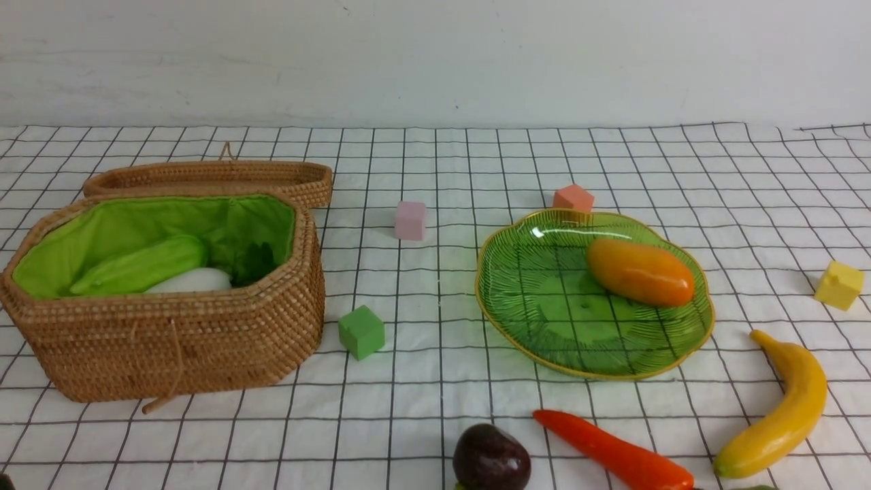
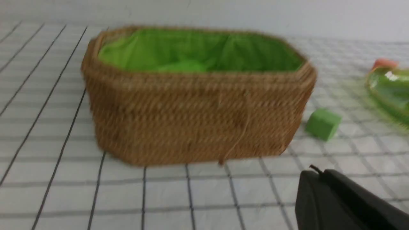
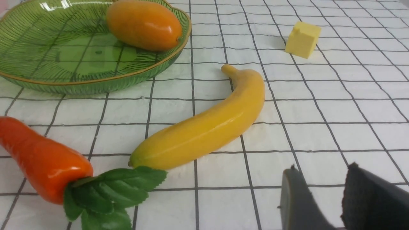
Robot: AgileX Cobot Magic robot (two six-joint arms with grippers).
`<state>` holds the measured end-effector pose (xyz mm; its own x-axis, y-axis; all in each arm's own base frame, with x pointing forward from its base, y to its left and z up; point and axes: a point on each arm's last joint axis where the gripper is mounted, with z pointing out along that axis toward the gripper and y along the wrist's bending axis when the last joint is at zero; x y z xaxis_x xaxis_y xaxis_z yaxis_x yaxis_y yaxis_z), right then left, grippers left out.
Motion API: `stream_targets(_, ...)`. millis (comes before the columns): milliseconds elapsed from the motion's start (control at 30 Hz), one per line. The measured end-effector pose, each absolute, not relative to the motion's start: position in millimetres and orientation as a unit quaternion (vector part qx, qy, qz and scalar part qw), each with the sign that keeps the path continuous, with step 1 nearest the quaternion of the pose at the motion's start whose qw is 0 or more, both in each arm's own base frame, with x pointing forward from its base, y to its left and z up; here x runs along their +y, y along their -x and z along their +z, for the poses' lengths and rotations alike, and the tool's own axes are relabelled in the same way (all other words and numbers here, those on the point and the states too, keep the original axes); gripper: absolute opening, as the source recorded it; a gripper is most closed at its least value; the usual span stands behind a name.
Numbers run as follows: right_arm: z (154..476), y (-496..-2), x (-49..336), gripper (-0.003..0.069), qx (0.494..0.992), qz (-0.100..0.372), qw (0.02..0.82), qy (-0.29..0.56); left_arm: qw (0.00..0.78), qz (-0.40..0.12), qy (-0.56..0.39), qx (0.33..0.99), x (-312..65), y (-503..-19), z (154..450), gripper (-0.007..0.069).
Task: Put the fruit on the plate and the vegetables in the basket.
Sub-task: Use the right arm to grab a mangosteen and put it into the right plate
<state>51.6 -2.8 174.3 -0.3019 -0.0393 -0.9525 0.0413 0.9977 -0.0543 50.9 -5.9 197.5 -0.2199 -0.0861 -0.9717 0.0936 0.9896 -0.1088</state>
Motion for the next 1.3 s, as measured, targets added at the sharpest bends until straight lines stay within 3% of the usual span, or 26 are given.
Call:
stream_targets(67,174,-52,-3,0.0244,0.806,-0.034,0.591,-0.001,0.598,-0.06,0.01,0.799,-4,-52,177,-0.0008)
stream_targets(167,174,-52,-3,0.0244,0.806,-0.034,0.591,-0.001,0.583,-0.054,0.016,0.811,-4,-52,169,-0.0008)
stream_targets(1100,176,-53,-4,0.0244,0.795,-0.044,0.605,0.005,0.582,-0.054,0.018,0.811,-4,-52,169,0.0017)
stream_targets(1200,183,-55,-3,0.0244,0.763,-0.022,0.645,-0.019,0.582,-0.054,0.018,0.811,-4,-52,169,0.0017)
stream_targets(1300,197,-56,-3,0.0244,0.706,0.048,0.701,-0.086,0.582,-0.054,0.018,0.811,-4,-52,169,0.0017)
